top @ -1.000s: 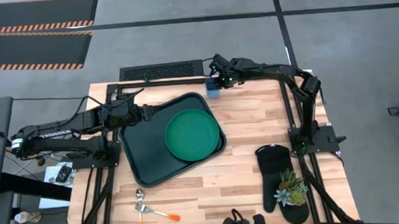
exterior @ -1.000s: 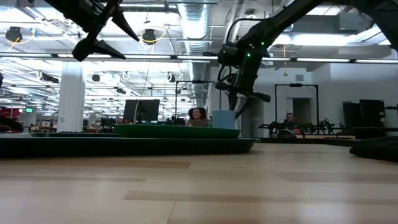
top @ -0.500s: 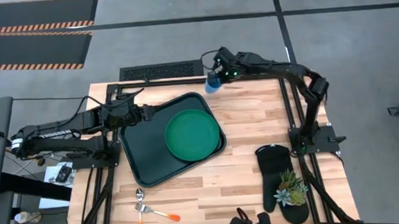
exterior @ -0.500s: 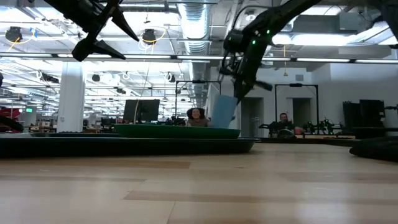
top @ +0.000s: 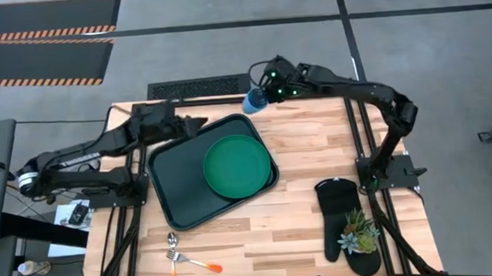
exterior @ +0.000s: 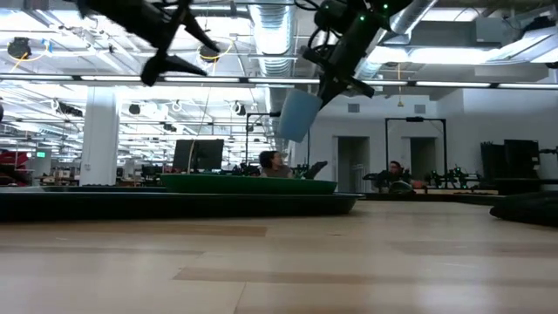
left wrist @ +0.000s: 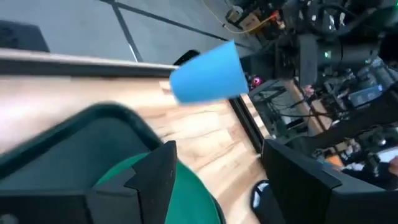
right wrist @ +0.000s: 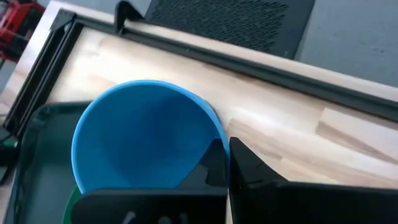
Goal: Pick and place plate/cup/fork/spoon on tray
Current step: Put the blue cup on the top right of the black tray
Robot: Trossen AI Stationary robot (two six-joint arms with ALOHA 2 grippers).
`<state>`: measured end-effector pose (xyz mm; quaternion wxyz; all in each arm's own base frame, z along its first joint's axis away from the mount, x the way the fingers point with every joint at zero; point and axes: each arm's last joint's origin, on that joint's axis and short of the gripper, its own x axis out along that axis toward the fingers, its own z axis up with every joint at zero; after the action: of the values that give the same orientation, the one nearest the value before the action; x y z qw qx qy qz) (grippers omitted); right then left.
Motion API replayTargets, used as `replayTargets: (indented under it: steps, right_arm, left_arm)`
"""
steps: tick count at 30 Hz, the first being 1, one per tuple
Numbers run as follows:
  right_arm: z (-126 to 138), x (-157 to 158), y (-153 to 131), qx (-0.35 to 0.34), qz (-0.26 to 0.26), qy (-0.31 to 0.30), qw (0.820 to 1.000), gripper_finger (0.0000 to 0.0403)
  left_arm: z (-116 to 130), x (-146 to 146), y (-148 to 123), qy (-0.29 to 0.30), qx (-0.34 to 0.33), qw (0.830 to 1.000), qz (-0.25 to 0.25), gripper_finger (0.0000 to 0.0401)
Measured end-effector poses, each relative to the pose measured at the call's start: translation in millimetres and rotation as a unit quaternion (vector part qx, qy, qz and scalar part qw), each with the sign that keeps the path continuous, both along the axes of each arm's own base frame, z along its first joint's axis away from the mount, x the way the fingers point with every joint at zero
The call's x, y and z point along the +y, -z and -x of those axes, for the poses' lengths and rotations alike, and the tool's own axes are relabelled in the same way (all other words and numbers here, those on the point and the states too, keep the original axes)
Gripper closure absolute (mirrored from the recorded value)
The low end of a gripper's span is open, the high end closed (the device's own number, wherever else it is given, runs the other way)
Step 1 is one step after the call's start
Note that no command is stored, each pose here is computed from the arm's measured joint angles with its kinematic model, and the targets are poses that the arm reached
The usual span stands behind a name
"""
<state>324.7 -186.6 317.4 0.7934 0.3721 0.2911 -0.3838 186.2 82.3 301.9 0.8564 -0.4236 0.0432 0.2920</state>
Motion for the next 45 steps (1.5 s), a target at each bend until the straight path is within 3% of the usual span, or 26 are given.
replayTargets:
  steps: [8, 15, 22, 32, 45]
  right_arm:
    - [-15, 19, 7, 0.016, 0.015, -0.017, 1.0, 0.0396]
    - [-22, 31, 8, 0.032, 0.045, -0.025, 0.998, 0.0395]
    - [-22, 31, 11, 0.05, 0.049, -0.028, 0.997, 0.0395]
    - [-24, 32, 24, 0.091, 0.048, -0.037, 0.994, 0.0394]
    - [-39, 38, 21, 0.04, 0.062, -0.055, 0.996, 0.0394]
  left_arm:
    - [-38, 44, -20, 0.016, 0.102, 0.993, -0.05, 0.0199]
    - [-75, 72, -8, 0.084, 0.165, 0.983, -0.019, 0.0199]
    - [-102, 83, 0, 0.154, 0.158, 0.975, 0.012, 0.0199]
    - [-105, 85, 2, 0.149, 0.164, 0.975, 0.009, 0.0199]
    - [-109, 84, 6, 0.132, 0.183, 0.974, -0.007, 0.0199]
